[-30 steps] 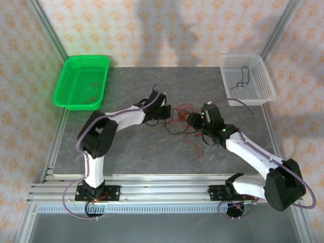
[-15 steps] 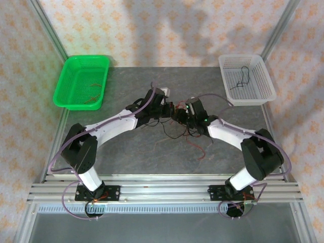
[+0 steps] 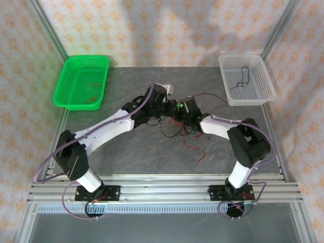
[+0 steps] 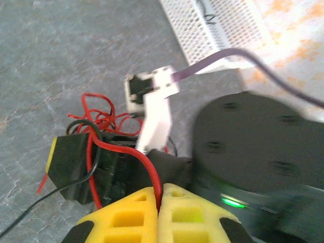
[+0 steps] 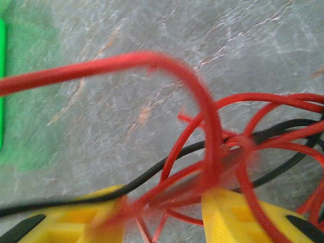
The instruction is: Untangle the cables
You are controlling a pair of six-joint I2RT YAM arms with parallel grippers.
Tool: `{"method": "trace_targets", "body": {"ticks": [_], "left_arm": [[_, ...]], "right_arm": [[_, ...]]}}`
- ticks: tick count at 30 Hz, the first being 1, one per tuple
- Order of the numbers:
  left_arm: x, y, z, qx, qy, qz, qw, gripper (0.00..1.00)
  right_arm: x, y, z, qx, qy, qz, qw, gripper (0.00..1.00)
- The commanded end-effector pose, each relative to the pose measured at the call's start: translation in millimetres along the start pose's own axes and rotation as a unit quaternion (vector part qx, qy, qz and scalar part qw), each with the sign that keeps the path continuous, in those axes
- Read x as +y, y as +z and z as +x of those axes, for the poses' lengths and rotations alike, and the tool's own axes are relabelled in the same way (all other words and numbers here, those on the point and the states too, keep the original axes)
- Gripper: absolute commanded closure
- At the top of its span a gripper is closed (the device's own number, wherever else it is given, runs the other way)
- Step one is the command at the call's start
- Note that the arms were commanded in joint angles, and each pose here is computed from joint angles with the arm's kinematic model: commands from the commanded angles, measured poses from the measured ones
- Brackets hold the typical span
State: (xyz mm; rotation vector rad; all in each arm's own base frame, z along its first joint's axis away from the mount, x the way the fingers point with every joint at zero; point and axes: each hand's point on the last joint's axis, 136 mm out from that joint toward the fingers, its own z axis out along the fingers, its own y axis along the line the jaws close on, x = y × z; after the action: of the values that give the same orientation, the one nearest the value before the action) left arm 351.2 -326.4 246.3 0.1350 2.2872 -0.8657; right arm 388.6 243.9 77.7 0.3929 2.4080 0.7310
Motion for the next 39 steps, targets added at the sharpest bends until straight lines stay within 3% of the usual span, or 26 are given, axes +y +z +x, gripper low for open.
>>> {"method": "trace_targets", "body": {"ticks": [1,8,15,31,39], "left_arm": [[-15.0,-30.8,-17.7,-0.027,0.012,0.007,1.0,1.0],[-17.6,-60.2,-32.9,-0.053,0.024,-0.011,0.998,1.0],[-20.3,-108.8,-66.5,-0.109,0.046,-0.054,0.992,1.0],[-4.9,-205.4,-135.6,-0.244,0.049,-0.18,0.952,1.0],[-10.2,-247.7,-159.8,-0.292,0.052,-0.2,0.934,1.0]], "right_arm": [[-1.4,1.9,-27.3,-0.058,0.015,0.014,0.998,0.6],[-41.8,3.8,-33.5,-0.08,0.041,0.06,0.994,0.75],[-78.9,3.0,-21.9,-0.073,0.061,0.087,0.992,0.75],[-101.1,13.2,10.6,-0.029,0.067,0.094,0.993,0.73],[-111.5,16.9,25.7,-0.013,0.075,0.095,0.993,0.69]]}}
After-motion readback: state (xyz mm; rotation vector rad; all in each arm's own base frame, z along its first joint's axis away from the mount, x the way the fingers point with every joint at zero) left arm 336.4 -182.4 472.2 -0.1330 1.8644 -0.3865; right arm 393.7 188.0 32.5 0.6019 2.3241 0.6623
